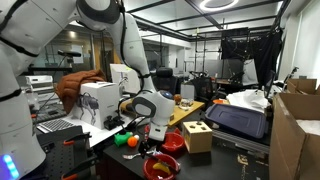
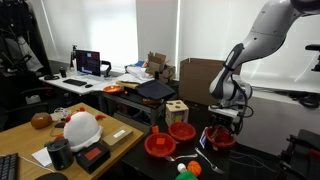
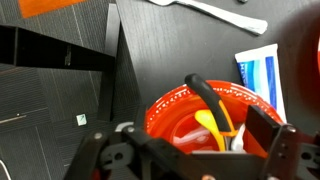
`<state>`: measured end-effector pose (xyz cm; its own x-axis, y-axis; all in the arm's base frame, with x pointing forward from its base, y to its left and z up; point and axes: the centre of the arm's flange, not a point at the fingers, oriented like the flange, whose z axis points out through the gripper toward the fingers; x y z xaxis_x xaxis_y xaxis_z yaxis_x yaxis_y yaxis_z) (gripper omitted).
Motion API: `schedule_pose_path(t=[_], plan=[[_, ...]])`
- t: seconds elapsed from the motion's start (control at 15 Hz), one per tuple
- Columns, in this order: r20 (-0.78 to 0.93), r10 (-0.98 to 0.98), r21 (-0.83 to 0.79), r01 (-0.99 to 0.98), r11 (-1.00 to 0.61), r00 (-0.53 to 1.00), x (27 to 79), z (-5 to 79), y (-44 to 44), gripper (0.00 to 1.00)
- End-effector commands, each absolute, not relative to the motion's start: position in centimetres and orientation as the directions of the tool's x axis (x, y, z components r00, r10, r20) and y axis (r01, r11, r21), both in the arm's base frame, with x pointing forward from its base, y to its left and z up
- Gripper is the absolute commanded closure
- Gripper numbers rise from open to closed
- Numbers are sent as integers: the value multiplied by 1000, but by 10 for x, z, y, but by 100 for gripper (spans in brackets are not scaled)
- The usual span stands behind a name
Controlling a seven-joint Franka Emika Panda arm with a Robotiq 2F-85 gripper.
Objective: Pick up the scissors from the bowl and put it on the table
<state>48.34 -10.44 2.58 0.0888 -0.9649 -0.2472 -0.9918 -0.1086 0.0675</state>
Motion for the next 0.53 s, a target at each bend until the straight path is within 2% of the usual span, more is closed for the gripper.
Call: schedule_pose_path(t=[0.0, 0.47], plan=[[-225, -974, 62, -998, -30, 15, 464, 37, -119, 0], [-194, -981, 12, -1000, -24, 21, 494, 49, -138, 0]])
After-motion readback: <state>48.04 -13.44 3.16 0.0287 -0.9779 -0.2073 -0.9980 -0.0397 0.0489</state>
